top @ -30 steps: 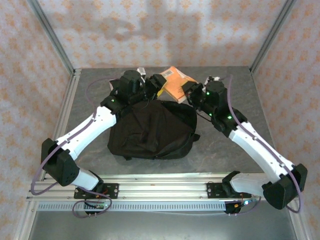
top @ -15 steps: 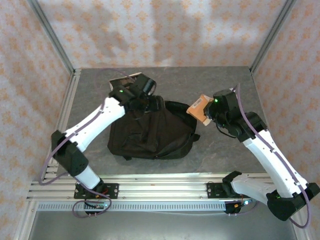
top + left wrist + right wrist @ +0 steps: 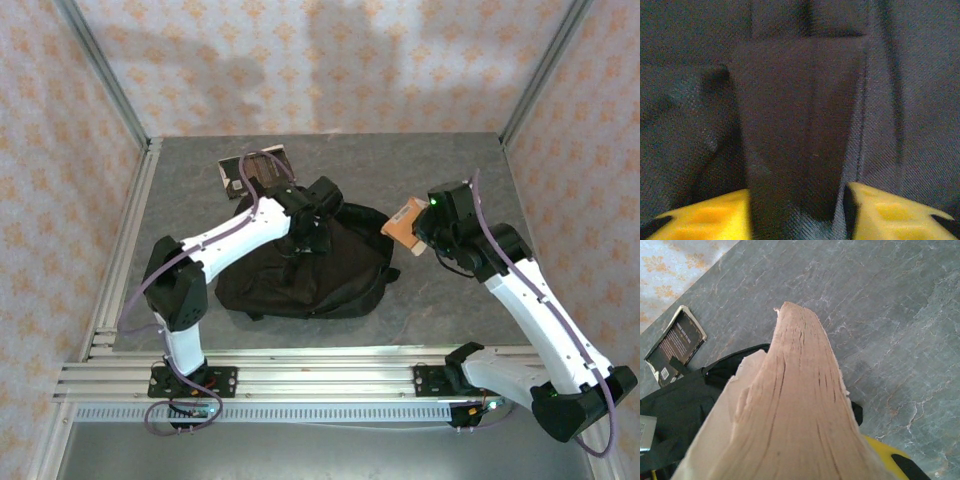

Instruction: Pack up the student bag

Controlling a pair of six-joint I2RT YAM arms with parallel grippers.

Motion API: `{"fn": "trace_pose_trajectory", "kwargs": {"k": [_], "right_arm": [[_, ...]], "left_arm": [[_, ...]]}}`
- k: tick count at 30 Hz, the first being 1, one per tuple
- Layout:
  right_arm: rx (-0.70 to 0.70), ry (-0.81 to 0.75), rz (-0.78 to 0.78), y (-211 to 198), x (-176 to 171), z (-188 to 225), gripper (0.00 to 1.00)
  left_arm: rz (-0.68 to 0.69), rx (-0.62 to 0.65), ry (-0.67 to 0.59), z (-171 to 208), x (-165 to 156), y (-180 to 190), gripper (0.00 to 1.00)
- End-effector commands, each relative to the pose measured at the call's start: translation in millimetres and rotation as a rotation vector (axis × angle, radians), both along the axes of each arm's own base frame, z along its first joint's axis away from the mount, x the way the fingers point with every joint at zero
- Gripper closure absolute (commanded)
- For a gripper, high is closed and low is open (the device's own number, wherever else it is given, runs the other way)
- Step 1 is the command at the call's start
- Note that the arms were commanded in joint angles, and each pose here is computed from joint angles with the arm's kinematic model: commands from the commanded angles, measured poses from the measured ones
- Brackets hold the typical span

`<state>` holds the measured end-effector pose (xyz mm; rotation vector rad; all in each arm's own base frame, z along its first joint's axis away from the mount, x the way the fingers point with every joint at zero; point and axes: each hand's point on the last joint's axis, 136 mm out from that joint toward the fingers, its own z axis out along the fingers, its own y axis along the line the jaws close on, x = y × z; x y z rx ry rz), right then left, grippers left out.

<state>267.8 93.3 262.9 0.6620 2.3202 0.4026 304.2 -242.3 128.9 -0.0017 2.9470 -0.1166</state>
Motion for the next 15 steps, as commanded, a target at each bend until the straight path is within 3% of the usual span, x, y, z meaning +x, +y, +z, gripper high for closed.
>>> {"fn": "trace_pose_trajectory", "kwargs": {"k": [1,3,5,15], "right_arm": [[0.003,-0.033,0.022,3.0,7.0,4.7,1.0],[0.016,-0.03,0.047,7.5,7.8,5.1,1.0],[0.039,-0.025,0.084,12.8,8.3,6.8,1.0],[-0.012,-0.005,0.087,-5.9,10.4,12.8,1.0]], "left_arm": [[-0.033,0.06,-0.009,2.5,0.2,7.3,0.74],[-0.047,0.053,-0.017,12.8,2.2,9.2,0.92],[-0.042,0.023,-0.047,31.5,6.5,13.0,1.0],[0.037,-0.37,-0.199,119.3,10.2,4.8,1.0]]}}
